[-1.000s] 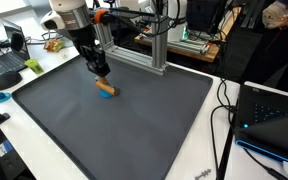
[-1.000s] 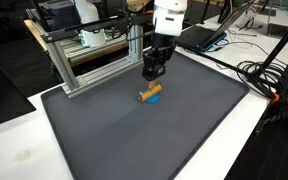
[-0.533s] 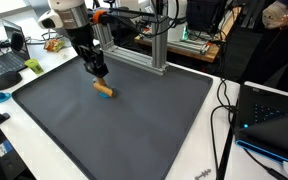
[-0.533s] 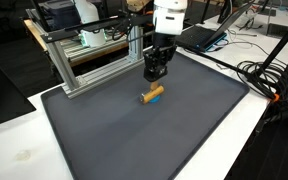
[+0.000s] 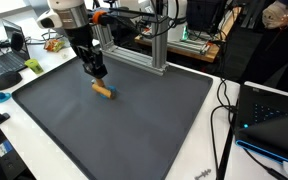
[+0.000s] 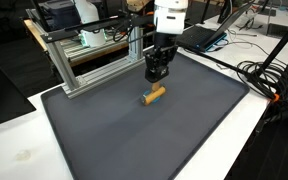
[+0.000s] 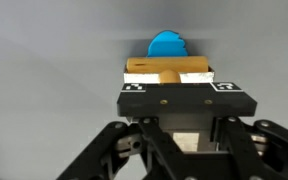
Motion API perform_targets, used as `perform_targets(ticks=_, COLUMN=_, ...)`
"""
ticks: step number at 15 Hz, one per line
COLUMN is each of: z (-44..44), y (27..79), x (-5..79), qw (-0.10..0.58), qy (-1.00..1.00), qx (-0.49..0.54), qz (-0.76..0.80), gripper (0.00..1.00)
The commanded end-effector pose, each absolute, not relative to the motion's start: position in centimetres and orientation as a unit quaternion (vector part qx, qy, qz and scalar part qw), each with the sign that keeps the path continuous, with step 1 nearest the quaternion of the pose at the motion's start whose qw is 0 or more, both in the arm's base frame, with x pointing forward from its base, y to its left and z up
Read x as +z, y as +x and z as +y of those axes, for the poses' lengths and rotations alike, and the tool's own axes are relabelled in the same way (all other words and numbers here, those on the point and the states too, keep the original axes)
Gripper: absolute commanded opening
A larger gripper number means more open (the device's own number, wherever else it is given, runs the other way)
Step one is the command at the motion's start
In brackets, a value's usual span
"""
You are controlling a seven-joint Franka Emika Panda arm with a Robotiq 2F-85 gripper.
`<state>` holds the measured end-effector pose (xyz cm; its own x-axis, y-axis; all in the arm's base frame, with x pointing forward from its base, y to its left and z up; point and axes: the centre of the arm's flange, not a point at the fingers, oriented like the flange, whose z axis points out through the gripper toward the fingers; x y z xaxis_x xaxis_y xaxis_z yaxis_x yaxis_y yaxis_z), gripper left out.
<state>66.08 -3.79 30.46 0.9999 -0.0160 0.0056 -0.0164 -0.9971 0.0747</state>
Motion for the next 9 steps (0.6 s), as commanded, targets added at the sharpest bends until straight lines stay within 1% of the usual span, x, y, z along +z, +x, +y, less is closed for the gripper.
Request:
perform_targets(ticks=1, z=-3.76, y=66.87, x=26.45, qw=0.024, qy=1.000, qx=0.014, qz=-0.005, gripper=0.23)
perform_targets(ticks=9, z=-3.42, y=67.54, x=26.00, qw=0.024, qy=0.999, qx=0.036, qz=-0.001, gripper=0.23)
